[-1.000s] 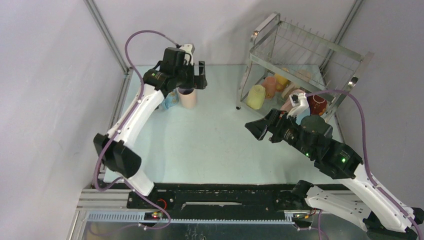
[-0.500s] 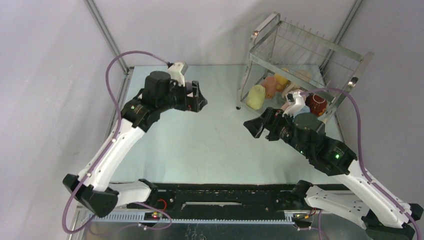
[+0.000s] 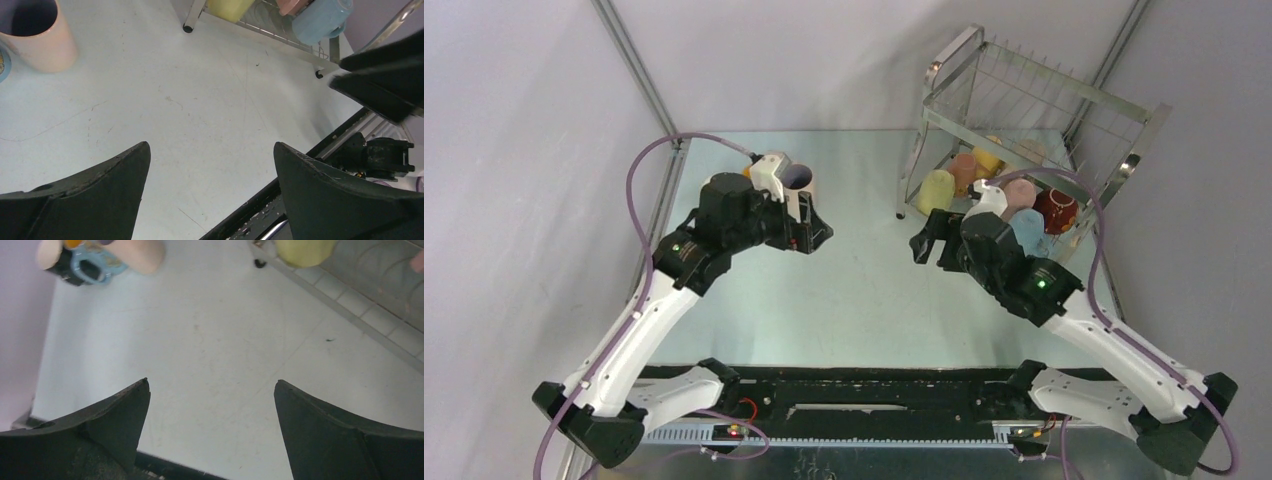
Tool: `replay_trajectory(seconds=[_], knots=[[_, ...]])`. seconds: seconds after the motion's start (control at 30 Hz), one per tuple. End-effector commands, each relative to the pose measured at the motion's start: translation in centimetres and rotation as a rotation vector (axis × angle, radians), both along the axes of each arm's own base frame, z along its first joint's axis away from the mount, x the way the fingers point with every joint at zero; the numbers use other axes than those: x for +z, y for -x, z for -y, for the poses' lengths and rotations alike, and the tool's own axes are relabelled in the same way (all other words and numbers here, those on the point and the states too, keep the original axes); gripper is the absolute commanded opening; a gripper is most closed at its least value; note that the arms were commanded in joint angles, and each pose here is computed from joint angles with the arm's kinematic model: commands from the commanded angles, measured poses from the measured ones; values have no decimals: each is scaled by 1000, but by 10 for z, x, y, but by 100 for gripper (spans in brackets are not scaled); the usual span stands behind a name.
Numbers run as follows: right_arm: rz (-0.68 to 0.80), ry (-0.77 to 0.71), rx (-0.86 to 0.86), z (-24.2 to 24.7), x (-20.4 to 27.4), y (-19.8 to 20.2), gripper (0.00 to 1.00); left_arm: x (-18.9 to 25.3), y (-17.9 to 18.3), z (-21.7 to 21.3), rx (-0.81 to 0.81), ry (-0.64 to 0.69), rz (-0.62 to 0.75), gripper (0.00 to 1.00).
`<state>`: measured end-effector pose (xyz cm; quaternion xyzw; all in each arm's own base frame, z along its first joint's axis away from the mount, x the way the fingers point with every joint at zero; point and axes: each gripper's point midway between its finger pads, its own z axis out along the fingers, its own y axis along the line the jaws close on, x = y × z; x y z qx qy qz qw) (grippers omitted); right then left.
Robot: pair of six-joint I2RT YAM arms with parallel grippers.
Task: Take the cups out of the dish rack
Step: Unload the cup from the dish rack.
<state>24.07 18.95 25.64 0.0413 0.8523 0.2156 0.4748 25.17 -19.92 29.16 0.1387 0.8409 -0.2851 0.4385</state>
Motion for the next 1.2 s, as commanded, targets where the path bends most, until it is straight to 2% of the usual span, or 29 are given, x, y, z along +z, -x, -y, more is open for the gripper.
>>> replay_trajectory(seconds=[0.0, 0.23, 0.43, 0.7, 1.17], knots=[[33, 13, -101, 17, -12, -31, 100, 13, 12, 2, -41, 43, 49, 100], [155, 44, -234, 39, -28, -94, 100, 9, 18, 1, -58, 38, 49, 100], [275, 83, -240, 39, -33, -138, 100, 7, 20, -1, -52, 43, 52, 100], [285, 98, -241, 45, -56, -176, 100, 3, 24, -1, -58, 48, 36, 100], [265, 145, -255, 44, -84, -214, 100, 10, 37, -13, -44, 28, 33, 100]])
